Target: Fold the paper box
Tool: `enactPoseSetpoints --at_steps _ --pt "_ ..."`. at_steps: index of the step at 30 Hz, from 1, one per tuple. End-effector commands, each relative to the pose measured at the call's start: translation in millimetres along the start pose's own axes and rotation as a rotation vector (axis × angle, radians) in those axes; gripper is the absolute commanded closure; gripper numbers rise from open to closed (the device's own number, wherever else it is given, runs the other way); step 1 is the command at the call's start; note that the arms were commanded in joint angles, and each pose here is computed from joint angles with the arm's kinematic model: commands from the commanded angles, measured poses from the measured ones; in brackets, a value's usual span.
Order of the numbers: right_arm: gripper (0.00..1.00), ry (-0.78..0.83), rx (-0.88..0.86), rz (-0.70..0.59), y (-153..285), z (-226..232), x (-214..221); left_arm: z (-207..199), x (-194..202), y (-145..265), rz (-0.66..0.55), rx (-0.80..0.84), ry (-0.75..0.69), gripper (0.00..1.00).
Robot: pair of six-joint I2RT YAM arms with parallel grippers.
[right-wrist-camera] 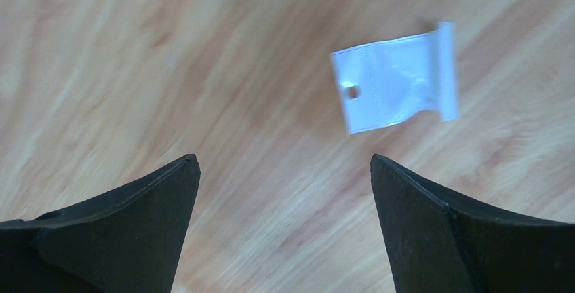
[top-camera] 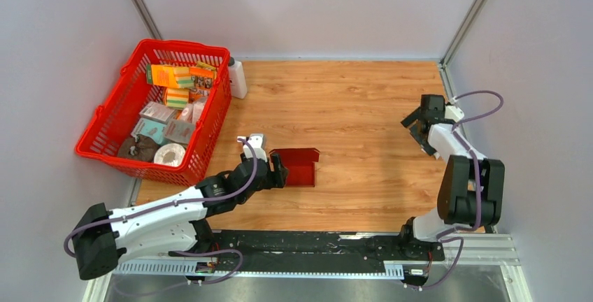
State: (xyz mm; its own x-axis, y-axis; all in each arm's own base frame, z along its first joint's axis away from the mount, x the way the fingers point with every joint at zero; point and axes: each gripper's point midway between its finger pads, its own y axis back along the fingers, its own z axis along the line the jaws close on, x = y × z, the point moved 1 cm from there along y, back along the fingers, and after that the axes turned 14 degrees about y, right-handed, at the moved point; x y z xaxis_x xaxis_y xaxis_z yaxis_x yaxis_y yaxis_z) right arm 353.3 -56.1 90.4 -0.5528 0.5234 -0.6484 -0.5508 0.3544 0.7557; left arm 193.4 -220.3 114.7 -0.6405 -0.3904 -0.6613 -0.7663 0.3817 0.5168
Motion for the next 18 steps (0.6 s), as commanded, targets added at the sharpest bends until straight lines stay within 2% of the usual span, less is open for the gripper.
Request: enactPoseSetpoints --at_steps 1,3,7,11,14,18 --pt "0.0 -0.116 0.171 0.031 -29 -44 -8 -10 -5 16 0.027 0.082 -0.048 0.24" --pt "0.0 -0.103 0.153 0.069 -43 -50 -2 -12 -6 19 0.032 0.097 -0.048 0.26" --pt "0.03 -0.173 0.125 0.09 -59 -79 -3 -13 -5 22 0.04 0.11 -0.044 0.32" --pt "0.04 -0.189 0.083 0.088 -66 -73 -7 -17 -1 19 0.065 0.114 -0.044 0.32" --pt "0.05 -0.21 0.12 0.117 -76 -80 -3 -24 -1 17 0.089 0.115 -0.063 0.34" --pt "0.12 -0.236 0.086 0.152 -85 -79 -2 -33 -2 16 0.11 0.119 -0.085 0.34"
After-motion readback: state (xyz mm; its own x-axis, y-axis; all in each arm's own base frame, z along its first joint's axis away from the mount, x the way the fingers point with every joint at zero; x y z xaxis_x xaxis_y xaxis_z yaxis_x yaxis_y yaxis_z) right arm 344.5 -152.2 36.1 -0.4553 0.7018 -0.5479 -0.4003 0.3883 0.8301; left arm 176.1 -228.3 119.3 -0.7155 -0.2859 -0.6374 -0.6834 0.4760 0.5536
